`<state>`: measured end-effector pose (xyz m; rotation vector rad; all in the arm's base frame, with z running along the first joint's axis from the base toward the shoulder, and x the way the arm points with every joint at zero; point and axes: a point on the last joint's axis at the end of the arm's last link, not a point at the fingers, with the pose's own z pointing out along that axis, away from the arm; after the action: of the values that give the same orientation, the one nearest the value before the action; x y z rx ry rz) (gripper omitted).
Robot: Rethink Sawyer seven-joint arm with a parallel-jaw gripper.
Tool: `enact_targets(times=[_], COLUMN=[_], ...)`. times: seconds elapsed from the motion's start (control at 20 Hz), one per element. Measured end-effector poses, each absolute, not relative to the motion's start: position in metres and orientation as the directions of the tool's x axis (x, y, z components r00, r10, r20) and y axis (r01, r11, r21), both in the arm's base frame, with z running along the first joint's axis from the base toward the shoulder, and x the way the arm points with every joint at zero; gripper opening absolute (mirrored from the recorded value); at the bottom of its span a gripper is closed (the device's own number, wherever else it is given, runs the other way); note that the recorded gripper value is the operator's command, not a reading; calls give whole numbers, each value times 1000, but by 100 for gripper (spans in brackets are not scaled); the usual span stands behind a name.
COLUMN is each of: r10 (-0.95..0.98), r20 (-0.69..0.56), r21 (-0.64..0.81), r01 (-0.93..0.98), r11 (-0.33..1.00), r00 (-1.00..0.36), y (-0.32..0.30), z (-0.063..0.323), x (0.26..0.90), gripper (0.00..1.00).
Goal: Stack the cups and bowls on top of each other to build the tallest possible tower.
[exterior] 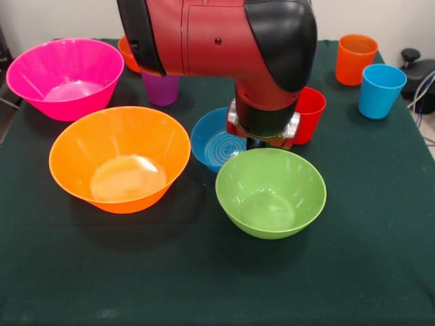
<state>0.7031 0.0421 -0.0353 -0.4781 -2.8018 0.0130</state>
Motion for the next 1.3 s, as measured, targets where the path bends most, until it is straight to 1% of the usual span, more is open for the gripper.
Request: enact_targets(times=[0.65, 0.95, 1.3], r10=[314, 292, 277], r20=[109, 58, 43], r21=[-26, -44, -56], r01=[313, 290, 274], r11=[949, 956, 960], r00=[-943, -955, -960], y=[47, 53, 59], z=[-39, -40, -44], x=[691, 682, 671], gripper=[0, 0, 0])
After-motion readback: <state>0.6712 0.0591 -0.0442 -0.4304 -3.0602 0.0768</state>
